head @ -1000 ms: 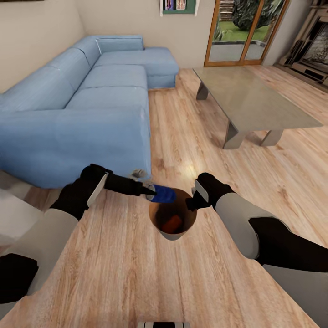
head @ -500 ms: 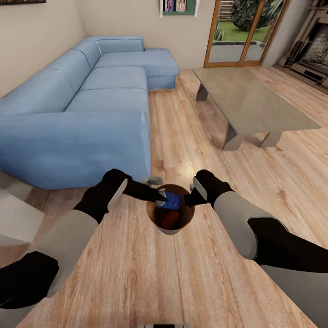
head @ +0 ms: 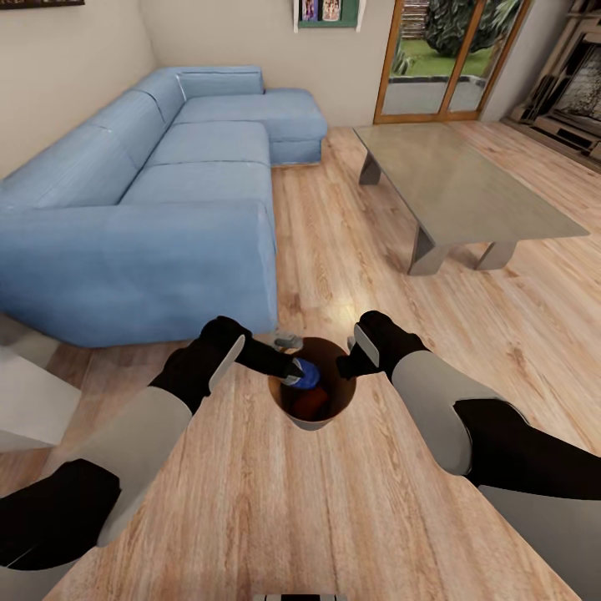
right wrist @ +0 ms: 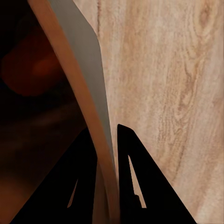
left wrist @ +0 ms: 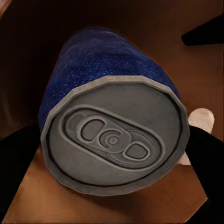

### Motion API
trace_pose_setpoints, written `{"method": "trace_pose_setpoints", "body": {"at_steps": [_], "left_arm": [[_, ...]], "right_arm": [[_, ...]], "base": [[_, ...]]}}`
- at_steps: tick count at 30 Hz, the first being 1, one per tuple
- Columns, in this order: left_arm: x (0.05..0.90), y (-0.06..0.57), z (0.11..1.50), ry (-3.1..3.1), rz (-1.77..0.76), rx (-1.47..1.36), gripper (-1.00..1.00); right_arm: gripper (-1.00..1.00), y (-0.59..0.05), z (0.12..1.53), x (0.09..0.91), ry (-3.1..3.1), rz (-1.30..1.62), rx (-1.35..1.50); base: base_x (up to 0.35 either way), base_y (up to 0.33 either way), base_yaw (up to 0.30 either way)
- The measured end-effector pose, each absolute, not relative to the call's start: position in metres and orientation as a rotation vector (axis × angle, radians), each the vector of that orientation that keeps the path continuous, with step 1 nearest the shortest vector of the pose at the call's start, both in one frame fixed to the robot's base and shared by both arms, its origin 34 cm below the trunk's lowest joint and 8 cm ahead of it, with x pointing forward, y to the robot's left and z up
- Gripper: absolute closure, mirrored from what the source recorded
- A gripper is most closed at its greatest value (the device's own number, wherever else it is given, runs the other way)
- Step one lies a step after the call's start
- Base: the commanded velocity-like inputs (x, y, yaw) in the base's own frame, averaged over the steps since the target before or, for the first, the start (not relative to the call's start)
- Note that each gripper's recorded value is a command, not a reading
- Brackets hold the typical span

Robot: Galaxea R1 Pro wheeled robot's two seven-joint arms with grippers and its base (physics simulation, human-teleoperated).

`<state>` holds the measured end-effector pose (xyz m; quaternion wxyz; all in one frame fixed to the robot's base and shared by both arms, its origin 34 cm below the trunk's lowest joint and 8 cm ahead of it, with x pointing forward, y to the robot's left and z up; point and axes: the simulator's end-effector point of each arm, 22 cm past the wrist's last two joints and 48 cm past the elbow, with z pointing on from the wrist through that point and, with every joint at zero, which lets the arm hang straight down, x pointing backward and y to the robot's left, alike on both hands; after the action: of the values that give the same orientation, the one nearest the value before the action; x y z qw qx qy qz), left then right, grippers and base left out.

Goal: Put the three can of soda from the living room inside the tash can in the kitchen.

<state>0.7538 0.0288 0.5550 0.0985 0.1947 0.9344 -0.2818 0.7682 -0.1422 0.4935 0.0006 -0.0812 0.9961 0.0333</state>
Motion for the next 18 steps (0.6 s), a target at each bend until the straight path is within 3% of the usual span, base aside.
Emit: {"method": "trace_pose_setpoints", "body": {"at_steps": [18], "left_arm": [[0.73, 0.014, 0.532, 2.85, -0.849, 0.564, 1.0]], "right_arm": [[1.0, -0.133, 0.494, 0.767, 3.126, 0.166, -0.279]], "base": [[0.0, 0.0, 0.0]]}}
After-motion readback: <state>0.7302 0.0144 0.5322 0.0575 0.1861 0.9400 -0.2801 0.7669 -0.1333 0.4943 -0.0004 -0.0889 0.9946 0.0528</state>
